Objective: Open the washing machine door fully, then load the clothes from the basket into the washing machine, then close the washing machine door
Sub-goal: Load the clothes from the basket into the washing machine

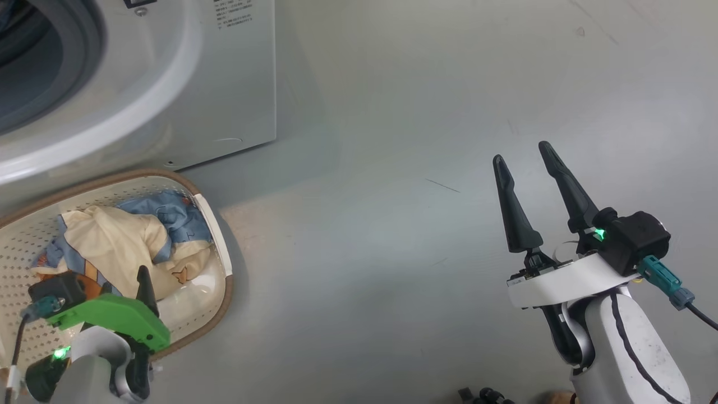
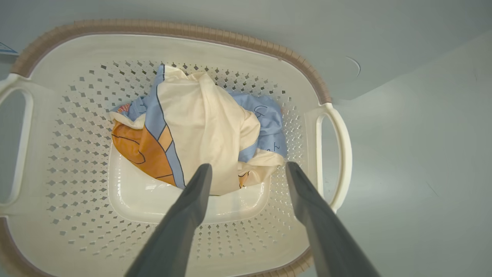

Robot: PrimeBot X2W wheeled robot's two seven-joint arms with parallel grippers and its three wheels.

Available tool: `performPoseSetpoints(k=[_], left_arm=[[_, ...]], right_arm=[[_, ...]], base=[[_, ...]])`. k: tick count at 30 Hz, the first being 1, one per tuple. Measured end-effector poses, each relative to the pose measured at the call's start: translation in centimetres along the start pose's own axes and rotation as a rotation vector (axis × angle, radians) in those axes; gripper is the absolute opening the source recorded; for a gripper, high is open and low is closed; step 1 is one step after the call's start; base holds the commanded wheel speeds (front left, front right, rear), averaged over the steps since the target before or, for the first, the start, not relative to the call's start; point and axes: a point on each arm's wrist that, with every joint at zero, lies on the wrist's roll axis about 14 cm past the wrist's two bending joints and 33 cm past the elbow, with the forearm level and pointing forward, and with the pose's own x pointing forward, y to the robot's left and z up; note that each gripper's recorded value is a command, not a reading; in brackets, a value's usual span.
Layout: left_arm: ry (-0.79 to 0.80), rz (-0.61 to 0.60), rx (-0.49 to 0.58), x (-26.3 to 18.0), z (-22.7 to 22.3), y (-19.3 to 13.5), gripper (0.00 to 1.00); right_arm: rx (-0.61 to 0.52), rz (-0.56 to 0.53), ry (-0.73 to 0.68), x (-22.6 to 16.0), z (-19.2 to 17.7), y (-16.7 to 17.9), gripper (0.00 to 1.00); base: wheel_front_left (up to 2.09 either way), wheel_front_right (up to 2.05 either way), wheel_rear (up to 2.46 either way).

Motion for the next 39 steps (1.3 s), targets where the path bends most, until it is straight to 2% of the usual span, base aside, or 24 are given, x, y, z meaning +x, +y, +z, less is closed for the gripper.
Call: performPoseSetpoints(k=[11, 20, 24, 25, 39], left_arm=[[0.082, 0.03, -0.038, 3.3, -0.3, 0.4, 1.0], [0.133, 0.079, -0.035, 5.6, -0.4, 2.2, 1.0], [0.146, 0.096, -0.032, 6.5, -0.6, 2.8, 1.0], [0.131, 0.092, -0.041, 8.8, 0.5, 2.9, 1.0], [0.165, 0.124, -0.035, 12.4, 0.1, 4.8, 1.0]], right_arm=[[-0.005, -0.024, 0.055, 0.7, -2.1, -0.9, 1.0], [-0.007, -0.003, 0.075, 2.6, -3.6, -0.5, 1.0], [-0.012, 0.01, 0.089, 3.3, -4.4, -0.3, 1.0], [-0.01, 0.016, 0.134, 3.9, -6.5, -0.2, 1.0], [-0.021, 0.021, 0.163, 5.3, -8.7, -0.5, 1.0]], base=[[0.0, 0.0, 0.0], [0.0, 0.0, 0.0], [0.0, 0.0, 0.0], [0.0, 0.0, 0.0], [0.0, 0.0, 0.0]])
